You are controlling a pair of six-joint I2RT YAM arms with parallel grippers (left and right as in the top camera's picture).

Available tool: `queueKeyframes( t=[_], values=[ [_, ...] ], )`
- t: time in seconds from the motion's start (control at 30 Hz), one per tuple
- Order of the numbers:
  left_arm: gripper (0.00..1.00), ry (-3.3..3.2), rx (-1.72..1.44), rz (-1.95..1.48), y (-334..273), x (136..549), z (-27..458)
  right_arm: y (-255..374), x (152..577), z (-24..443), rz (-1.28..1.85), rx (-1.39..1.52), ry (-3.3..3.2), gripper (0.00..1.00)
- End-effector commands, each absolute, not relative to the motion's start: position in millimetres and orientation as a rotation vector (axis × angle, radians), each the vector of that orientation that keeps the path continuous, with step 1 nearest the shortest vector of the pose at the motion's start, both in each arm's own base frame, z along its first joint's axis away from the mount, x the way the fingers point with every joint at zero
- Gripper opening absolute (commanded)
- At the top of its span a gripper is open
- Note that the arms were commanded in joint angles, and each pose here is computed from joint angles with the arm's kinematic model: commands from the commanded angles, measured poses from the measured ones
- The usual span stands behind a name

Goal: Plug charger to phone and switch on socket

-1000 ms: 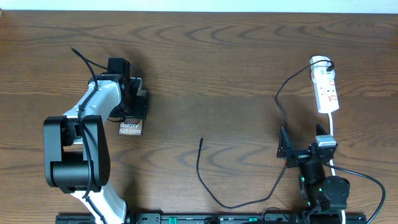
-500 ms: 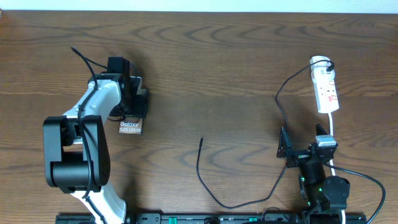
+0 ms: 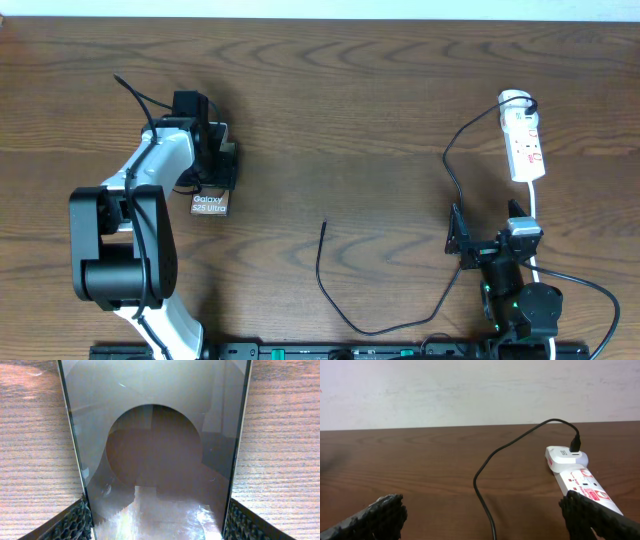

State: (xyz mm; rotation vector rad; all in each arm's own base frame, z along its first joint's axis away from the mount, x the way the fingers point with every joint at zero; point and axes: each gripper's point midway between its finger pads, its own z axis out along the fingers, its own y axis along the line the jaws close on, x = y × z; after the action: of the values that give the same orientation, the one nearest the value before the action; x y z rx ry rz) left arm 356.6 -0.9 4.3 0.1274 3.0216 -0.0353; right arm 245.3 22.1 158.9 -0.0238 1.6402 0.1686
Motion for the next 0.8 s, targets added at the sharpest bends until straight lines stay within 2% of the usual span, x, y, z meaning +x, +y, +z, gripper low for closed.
queueKeyframes(
  t=[0.0,0.77],
  values=[
    [0.08,2.968,0.115,-0.073,-4,372,20,18,245,158,0.162,-0.003,1.640,0.99],
    [0.07,2.887,0.066,-0.594,-62,377,39,18,245,158,0.162,-0.003,1.640,0.99]
  ],
)
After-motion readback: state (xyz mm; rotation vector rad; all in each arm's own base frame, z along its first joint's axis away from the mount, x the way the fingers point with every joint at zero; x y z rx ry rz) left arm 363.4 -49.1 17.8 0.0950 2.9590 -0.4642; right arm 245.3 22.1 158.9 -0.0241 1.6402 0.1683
